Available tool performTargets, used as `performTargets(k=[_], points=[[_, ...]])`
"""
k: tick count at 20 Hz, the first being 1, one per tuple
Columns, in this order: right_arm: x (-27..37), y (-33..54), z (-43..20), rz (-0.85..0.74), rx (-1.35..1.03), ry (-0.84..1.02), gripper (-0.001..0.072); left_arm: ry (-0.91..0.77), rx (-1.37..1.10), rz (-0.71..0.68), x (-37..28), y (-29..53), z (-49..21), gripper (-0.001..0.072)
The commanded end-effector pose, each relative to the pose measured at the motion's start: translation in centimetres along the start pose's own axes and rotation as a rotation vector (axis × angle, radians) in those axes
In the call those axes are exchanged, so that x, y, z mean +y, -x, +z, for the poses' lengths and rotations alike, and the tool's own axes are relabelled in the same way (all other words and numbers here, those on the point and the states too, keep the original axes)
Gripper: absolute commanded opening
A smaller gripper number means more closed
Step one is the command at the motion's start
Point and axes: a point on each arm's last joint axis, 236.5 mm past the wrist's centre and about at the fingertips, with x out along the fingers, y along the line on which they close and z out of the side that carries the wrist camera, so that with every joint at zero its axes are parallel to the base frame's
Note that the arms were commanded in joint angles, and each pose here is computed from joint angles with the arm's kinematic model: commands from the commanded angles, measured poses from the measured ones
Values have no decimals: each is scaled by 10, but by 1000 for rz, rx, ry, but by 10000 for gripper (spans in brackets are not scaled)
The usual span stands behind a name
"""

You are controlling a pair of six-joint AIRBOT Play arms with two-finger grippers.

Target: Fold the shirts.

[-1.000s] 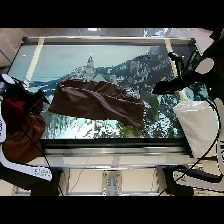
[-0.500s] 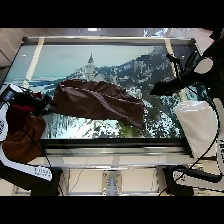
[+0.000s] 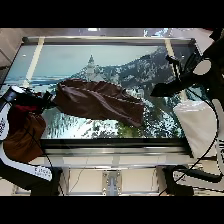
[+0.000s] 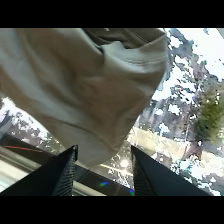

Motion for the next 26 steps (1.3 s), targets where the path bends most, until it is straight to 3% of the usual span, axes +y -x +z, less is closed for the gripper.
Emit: performTargets(k=[1, 4, 7, 11, 12, 13, 14, 15, 18, 20, 22, 26], points=[[-27, -50, -11, 1, -48, -168, 405, -44, 4, -6, -2, 1, -1, 13], [-43, -109, -36, 34, -37, -309, 418, -47, 10, -8, -3, 1, -3, 13], [-24, -148, -45, 157, 29, -321, 455, -47, 11, -8, -3, 1, -3, 13], [-16, -176, -43, 171, 25, -331, 450, -49, 12, -8, -3, 1, -4, 13], [-14, -177, -43, 174, 29, -326, 362, -49, 12, -9, -4, 1, -4, 13], [-8, -174, -42, 194, 37, -321, 105, -66, 12, -33, -10, 2, -5, 13], [0, -168, -38, 223, 43, -277, 15, -109, 0, -98, -27, 9, -5, 12], [10, -155, -30, 248, 36, -215, 13, -160, -30, -189, -50, 23, -3, 12], [53, -76, 6, 297, -37, -16, 12, -383, -185, -514, -128, 120, -10, 12], [81, 8, 6, 246, -79, 152, 12, -544, -288, -623, -150, 205, -42, 12], [98, 99, -9, 114, -181, 268, 12, -681, -443, -628, -152, 284, -81, 12], [149, 276, -50, -51, -670, 375, 10, -800, -965, -539, -144, 427, -152, 11]])
